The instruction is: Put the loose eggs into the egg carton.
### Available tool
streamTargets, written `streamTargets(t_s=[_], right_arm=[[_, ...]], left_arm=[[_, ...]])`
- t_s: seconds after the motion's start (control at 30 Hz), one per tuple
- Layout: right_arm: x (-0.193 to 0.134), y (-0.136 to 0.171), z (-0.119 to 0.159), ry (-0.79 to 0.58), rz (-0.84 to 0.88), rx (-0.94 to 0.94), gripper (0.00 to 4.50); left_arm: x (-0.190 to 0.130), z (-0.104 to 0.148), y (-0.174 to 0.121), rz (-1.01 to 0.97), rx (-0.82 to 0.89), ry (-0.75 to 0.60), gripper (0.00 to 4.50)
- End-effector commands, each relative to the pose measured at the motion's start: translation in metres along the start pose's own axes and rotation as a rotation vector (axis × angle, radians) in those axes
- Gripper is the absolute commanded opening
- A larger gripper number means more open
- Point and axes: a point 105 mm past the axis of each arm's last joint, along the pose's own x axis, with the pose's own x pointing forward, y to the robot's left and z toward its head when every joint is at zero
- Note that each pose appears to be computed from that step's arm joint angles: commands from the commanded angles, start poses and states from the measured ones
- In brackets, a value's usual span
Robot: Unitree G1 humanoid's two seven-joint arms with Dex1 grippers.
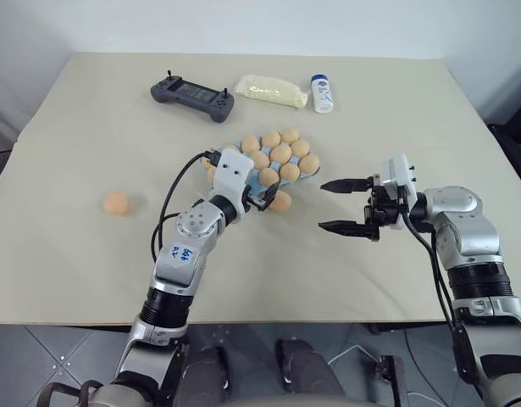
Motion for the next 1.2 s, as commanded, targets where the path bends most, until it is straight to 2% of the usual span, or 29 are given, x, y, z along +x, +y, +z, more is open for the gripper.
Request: streamTargets(t_s=[0.03,0.13,0.33,0.6,1.2], right_arm=[[-0.008,-0.002,0.012,-0.030,-0.030,-0.037,4.50],[-0.017,0.001,0.014,-0.041,-0.039,-0.025,4.50],[-0.041,0.007,0.001,0.035,-0.073,0.006,4.50],[-0.037,0.008,0.000,0.030,-0.099,0.013,4.50],[-0.038,0.012,0.002,0.036,-0.112,0.019,4.50]], left_arm=[[-0.003,0.019,-0.021,-0.101,0.022,-0.070,4.47],[-0.003,0.016,-0.036,-0.155,0.017,-0.052,4.47],[-0.002,0.013,-0.052,-0.193,0.012,-0.017,4.47],[0.011,0.005,-0.076,-0.269,0.017,0.039,4.47],[0.031,-0.018,-0.087,-0.283,0.003,0.143,4.47]])
